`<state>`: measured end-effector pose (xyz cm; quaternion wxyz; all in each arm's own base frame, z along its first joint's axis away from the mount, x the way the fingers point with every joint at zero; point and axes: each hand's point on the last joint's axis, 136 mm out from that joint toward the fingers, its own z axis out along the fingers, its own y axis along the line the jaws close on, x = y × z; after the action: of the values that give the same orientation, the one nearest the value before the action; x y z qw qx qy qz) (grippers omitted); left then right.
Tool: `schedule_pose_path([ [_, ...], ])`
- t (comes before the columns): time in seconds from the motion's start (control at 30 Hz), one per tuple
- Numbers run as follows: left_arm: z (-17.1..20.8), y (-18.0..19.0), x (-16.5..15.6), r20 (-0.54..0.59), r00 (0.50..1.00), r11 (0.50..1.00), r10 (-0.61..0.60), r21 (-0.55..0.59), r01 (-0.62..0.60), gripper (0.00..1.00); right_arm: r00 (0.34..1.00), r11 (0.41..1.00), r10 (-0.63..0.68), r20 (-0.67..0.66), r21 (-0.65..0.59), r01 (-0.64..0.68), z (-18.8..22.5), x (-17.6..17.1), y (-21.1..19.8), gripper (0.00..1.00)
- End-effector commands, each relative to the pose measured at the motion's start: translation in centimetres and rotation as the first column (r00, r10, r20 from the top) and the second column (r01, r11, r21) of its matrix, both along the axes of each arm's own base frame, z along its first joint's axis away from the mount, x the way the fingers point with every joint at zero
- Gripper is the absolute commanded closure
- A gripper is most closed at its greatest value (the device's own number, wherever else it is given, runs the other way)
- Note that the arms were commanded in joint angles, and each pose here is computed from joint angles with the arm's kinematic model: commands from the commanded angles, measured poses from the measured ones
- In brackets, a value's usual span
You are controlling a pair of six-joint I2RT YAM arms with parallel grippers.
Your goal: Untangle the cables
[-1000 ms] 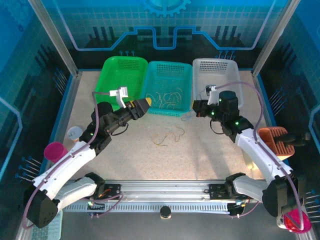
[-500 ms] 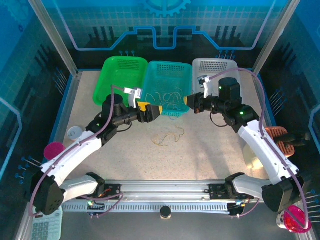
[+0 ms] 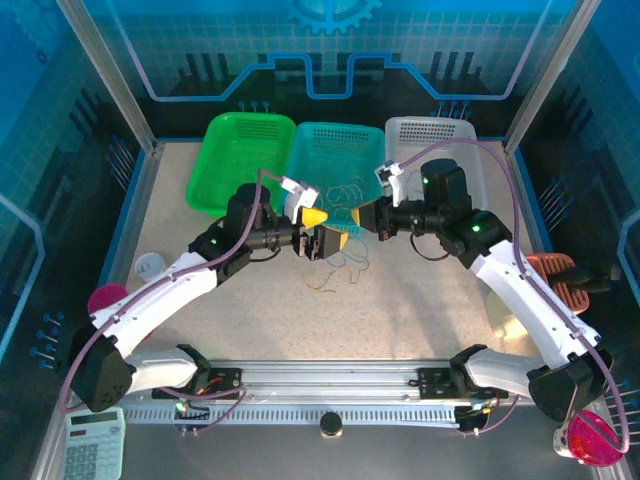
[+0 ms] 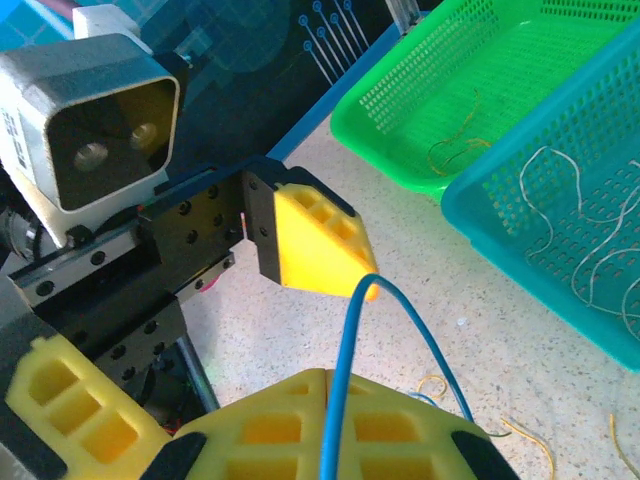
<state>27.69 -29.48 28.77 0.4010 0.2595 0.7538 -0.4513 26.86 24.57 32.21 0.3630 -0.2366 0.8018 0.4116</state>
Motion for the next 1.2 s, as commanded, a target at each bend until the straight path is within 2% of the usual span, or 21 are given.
schedule_pose_path([
  [0.0, 0.2, -0.8, -0.2, 0.037, 0.998, 0.999, -0.048, 0.021, 0.048, 0.01, 0.999, 1.0, 0.027, 0.019, -0.002, -0.027, 0.8, -0.6, 0.5, 1.0],
  [0.27, -0.9, -2.4, 0.4, 0.023, 0.996, 0.996, -0.081, 0.024, 0.08, 0.02, 0.998, 0.998, 0.049, 0.038, 0.049, -0.05, 2.4, -1.4, 1.4, 1.0],
  [0.33, -1.2, -2.9, 0.7, 0.019, 0.996, 0.996, -0.087, 0.009, 0.087, 0.07, 0.998, 0.996, 0.054, 0.041, 0.072, -0.057, 3.0, -1.6, 1.6, 1.0],
  [0.7, -2.1, -4.4, 2.0, -0.003, 0.997, 0.991, -0.078, -0.105, 0.077, 0.52, 0.99, 0.976, 0.002, 0.138, 0.214, -0.031, 8.2, -1.6, 1.3, 1.0],
  [0.83, -2.2, -4.5, 2.2, -0.01, 0.997, 0.989, -0.072, -0.133, 0.07, 0.65, 0.986, 0.964, -0.026, 0.166, 0.264, -0.019, 10.1, -1.4, 1.0, 1.0],
  [1.0, -2.7, -4.5, 2.3, -0.027, 0.998, 0.987, -0.065, -0.151, 0.06, 0.7, 0.98, 0.948, -0.061, 0.189, 0.318, -0.002, 12.0, -1.1, 0.4, 1.0],
  [1.17, -3.8, -4.7, 2.6, -0.057, 0.997, 0.985, -0.061, -0.168, 0.051, 0.71, 0.974, 0.935, -0.086, 0.208, 0.353, 0.007, 13.5, -0.9, 0.0, 1.0],
])
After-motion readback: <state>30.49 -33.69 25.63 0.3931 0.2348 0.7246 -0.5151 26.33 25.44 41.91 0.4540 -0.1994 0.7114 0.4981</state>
